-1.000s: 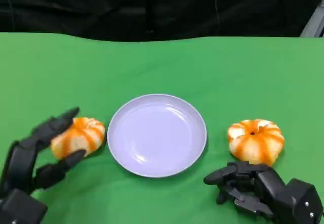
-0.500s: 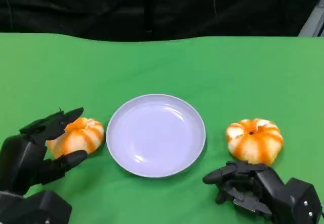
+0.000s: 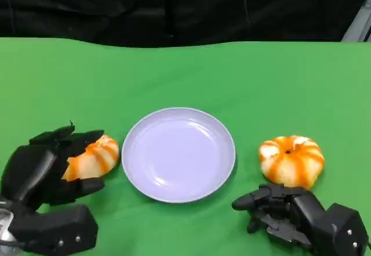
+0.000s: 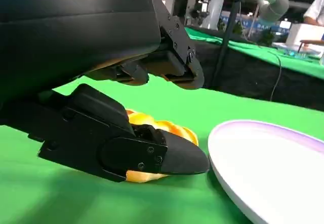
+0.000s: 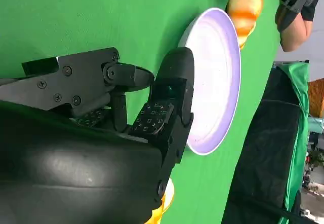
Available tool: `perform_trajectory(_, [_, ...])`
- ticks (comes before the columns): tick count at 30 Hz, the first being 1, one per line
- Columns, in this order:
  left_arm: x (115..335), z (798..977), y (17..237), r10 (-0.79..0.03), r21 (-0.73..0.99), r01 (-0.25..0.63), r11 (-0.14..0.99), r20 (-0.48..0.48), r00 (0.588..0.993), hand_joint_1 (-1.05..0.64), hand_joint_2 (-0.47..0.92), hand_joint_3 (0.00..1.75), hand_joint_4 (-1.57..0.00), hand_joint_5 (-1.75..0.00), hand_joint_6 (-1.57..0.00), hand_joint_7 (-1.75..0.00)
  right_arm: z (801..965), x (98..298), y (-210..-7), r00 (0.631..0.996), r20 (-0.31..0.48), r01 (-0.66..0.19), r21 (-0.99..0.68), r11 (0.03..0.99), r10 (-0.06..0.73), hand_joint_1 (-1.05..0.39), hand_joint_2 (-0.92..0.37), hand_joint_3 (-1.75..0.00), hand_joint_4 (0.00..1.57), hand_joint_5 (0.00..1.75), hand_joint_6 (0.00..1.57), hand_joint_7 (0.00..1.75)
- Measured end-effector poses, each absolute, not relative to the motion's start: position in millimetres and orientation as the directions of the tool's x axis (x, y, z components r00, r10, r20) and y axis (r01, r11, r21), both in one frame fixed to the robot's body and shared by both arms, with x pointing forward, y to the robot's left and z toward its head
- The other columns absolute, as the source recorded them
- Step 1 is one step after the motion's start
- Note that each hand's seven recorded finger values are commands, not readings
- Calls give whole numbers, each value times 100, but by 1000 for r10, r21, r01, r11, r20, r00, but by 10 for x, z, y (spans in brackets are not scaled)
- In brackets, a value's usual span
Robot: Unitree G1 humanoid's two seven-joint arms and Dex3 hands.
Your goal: Grasp the bread from the table and place it into the plate.
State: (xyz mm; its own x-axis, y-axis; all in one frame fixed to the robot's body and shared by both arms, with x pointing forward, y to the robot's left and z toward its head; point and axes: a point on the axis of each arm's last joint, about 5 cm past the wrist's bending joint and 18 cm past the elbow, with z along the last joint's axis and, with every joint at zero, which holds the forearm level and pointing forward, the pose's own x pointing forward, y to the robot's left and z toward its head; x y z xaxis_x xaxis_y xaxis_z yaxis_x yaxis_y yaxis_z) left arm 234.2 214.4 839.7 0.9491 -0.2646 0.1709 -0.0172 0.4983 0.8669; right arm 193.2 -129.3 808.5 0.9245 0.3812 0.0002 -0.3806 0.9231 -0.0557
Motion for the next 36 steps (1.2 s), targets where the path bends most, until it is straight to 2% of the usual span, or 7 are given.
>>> perform_trajectory(24, [2530, 8412, 2080, -263, 889, 162, 428, -49, 964, -87, 92, 35, -44, -1, -52, 0, 8087, 1925, -1290, 925, 8, -379, -67, 923, 380, -3, -92, -42, 78, 128, 103, 51])
perform_trajectory(36, [2608, 8418, 2027, -252, 887, 216, 408, -118, 960, -86, 92, 35, -47, -1, -51, 0, 8086, 1919, -1292, 925, 9, -378, -67, 923, 380, -3, -92, -41, 78, 128, 102, 51])
